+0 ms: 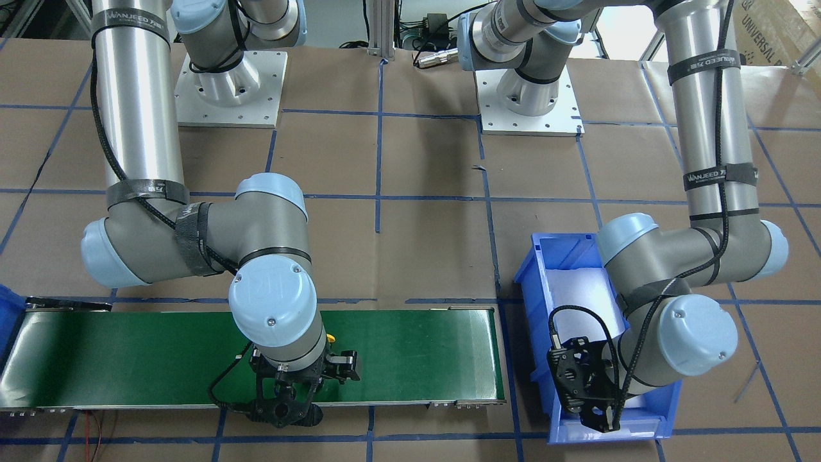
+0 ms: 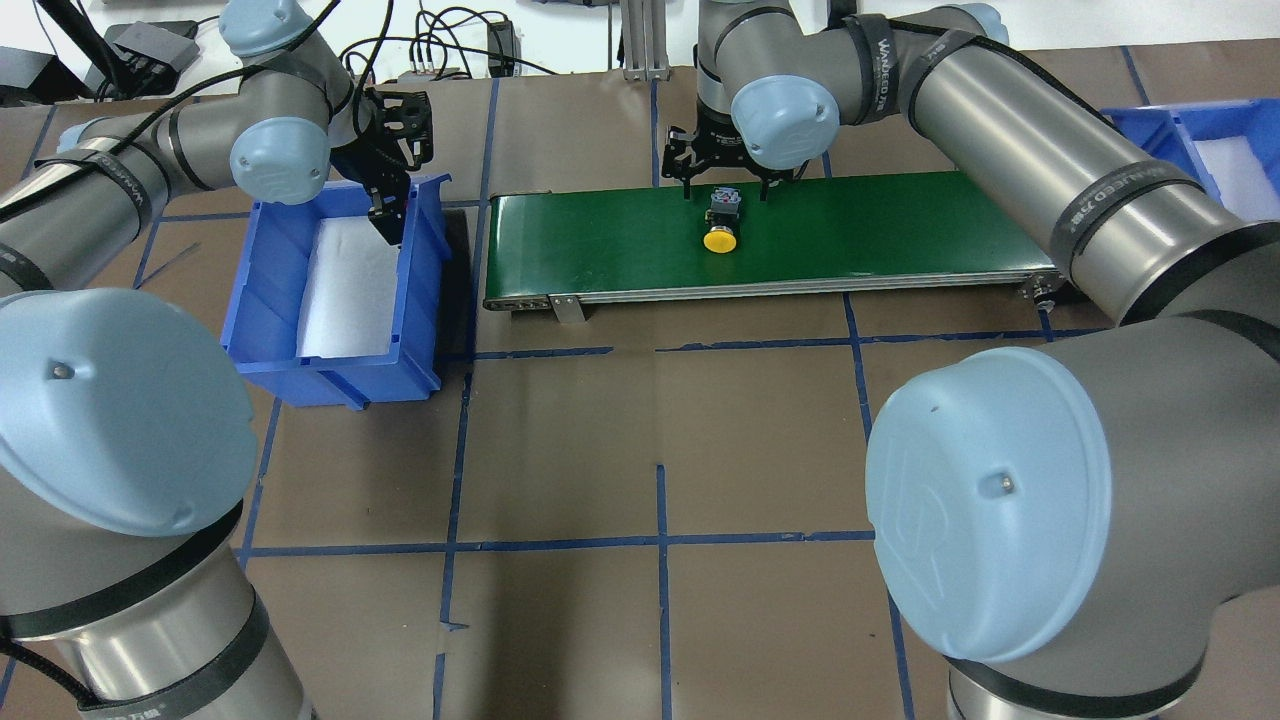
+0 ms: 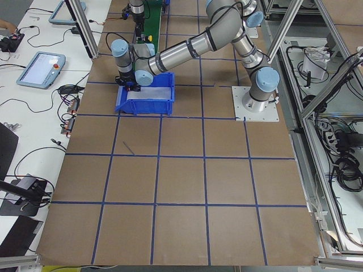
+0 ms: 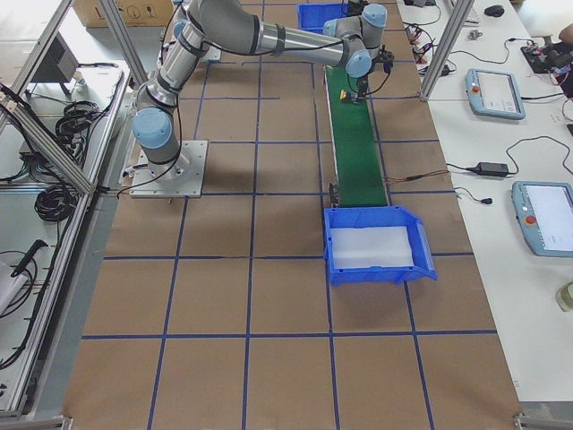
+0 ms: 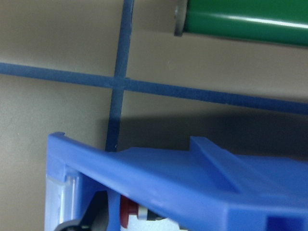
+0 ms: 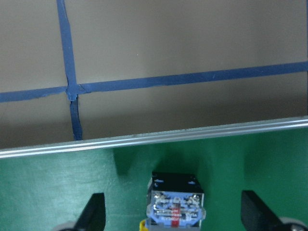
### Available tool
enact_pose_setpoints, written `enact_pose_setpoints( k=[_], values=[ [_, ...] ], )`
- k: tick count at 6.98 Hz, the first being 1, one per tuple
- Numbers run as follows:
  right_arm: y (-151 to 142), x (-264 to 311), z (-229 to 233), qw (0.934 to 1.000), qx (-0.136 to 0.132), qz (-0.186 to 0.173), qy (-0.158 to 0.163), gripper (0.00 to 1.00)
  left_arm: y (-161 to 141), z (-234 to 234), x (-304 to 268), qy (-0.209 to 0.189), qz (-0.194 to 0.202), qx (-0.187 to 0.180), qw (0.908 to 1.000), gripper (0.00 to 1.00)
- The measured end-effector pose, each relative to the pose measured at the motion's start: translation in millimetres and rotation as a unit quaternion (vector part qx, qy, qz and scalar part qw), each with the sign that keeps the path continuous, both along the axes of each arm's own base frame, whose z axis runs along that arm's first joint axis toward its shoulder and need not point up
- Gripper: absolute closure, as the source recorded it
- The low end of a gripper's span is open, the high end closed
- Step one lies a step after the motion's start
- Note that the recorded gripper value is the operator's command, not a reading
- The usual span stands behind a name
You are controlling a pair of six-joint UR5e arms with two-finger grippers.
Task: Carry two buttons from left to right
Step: 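Lower the right gripper onto the yellow button on the belt and grasp it, then lift the yellow button with the right gripper and carry it over the far bin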
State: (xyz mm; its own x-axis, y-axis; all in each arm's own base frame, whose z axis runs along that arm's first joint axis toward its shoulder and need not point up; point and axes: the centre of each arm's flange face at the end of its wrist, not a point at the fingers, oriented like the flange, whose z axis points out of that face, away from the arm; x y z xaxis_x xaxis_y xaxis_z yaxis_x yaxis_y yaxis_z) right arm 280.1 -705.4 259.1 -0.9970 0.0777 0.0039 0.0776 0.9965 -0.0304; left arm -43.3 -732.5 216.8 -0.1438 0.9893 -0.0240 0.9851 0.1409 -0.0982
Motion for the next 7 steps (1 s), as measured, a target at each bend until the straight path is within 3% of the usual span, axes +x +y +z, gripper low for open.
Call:
enact_pose_setpoints(
  k=[3, 6, 7],
  values=[
    [3, -13, -13, 0.9996, 0.017, 0.021, 0.006, 0.88, -1, 6, 3, -0.001, 0.002, -0.005, 1.0, 0.67],
    [-5, -33, -2, 0.9988, 0.015, 0.045, 0.008, 0.92, 1, 34, 8, -0.004, 0.002, -0.02, 0.9998, 0.67],
    [-14, -64, 14, 0.998, 0.012, 0.062, 0.009, 0.91, 1, 41, 8, -0.004, 0.002, -0.023, 0.9997, 0.54]
  ],
)
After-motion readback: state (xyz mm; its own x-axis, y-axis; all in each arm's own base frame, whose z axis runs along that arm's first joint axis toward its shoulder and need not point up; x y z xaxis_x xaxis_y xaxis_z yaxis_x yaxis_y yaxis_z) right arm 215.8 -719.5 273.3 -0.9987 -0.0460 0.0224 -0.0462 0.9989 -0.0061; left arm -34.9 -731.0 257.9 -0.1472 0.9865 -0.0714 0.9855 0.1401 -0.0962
